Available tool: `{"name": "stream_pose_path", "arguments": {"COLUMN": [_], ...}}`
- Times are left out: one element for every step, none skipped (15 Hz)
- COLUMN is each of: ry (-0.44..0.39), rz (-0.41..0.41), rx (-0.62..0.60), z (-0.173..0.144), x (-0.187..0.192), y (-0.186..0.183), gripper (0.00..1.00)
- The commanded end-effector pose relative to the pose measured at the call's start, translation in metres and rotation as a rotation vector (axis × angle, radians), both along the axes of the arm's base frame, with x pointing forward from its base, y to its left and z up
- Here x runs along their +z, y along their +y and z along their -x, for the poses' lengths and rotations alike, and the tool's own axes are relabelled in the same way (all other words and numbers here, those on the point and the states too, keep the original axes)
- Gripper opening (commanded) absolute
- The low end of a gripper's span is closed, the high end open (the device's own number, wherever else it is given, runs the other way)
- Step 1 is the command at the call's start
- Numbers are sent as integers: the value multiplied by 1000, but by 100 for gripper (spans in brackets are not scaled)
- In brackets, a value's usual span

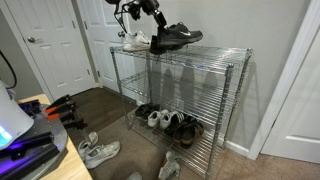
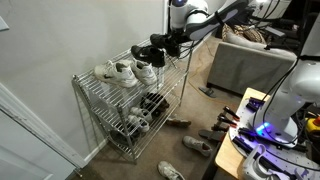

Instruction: Move the black sneaker from the second shelf to the topmost shelf.

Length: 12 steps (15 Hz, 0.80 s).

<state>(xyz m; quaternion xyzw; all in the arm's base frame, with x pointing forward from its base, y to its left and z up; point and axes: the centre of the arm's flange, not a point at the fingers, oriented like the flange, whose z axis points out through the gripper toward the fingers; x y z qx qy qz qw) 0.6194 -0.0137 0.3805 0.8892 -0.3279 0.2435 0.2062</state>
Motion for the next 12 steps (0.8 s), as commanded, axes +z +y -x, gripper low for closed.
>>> {"name": "stream_pose_path", "arguments": {"ry": [25,35,43,49,51,51,50,47,43,41,36,23], "rz": [-53,-63,-73,-84,-97,-106,-111,-113,-117,-117,-115,-108], "rx": [56,61,63,58,58,57,55,54,57,63,73,78], "z": [-41,-47,-52,-57,-61,-65,-68,-71,-72,-70,-65,-62], "x": [-1,-4,-5,-5,-5,-4,-1,2,7,14,24,32], "y": [-5,-6,-6,-7,-8,-10,-11,-13,-13,-12,-10,-8], "gripper": [5,5,5,36,38,43,48,55,61,67,74,80]}}
